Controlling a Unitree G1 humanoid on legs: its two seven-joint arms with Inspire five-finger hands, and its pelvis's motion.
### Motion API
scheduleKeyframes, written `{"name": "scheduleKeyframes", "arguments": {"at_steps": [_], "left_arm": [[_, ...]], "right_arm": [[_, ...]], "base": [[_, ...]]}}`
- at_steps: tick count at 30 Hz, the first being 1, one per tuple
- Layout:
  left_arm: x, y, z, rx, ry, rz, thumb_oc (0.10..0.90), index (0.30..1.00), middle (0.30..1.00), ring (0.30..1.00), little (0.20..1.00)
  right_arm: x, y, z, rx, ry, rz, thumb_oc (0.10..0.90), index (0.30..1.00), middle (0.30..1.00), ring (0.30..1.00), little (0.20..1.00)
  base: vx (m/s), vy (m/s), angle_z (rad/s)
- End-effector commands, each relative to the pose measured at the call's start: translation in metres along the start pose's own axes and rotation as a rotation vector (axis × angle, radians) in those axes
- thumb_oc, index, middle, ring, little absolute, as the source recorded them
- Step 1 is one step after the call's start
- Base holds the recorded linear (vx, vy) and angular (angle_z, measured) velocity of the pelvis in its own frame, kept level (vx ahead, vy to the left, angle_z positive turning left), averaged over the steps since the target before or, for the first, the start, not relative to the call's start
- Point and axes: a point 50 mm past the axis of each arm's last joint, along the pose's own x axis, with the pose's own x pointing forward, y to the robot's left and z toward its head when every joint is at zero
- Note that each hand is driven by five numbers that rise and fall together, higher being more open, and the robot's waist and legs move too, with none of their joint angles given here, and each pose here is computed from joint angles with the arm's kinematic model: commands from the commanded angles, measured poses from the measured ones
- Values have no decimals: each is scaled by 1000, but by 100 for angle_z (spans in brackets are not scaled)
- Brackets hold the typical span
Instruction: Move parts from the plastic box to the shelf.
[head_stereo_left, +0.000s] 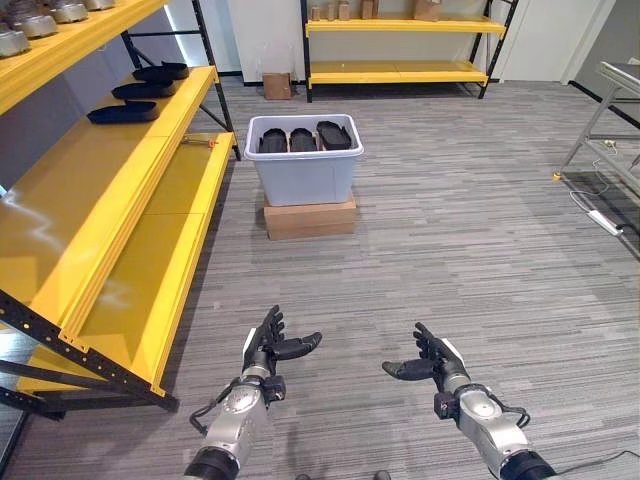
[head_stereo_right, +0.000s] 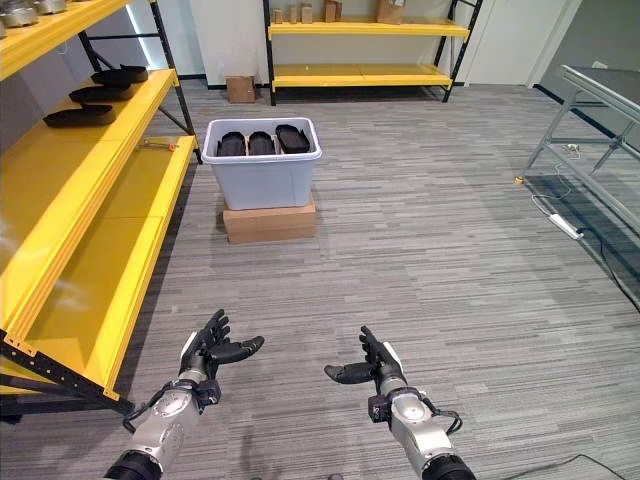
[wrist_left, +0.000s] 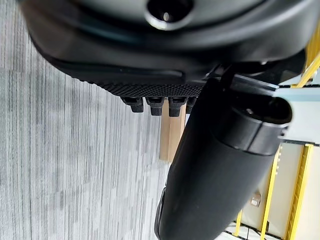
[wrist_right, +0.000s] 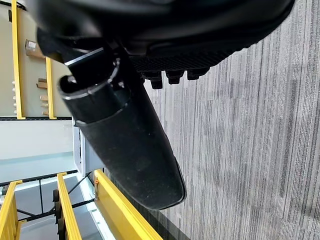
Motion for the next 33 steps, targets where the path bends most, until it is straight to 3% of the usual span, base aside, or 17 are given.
{"name": "scheduleKeyframes", "arguments": {"at_steps": [1,25,33], "left_arm": [[15,-23,36,-19,-85,-134,900,1000,1000,1000,1000],[15,-30,36,-14,-82,-118,900,1000,1000,1000,1000],[13,-37,36,-47,-66,-208,900,1000,1000,1000,1000]], "right_arm": [[14,3,62,-23,-234,9,900,1000,1000,1000,1000],[13,4,70,-58,-283,10,900,1000,1000,1000,1000],[10,10,70,13,-299,36,900,1000,1000,1000,1000]], "base": [[0,0,0],[-2,2,0],[59,86,2]]}}
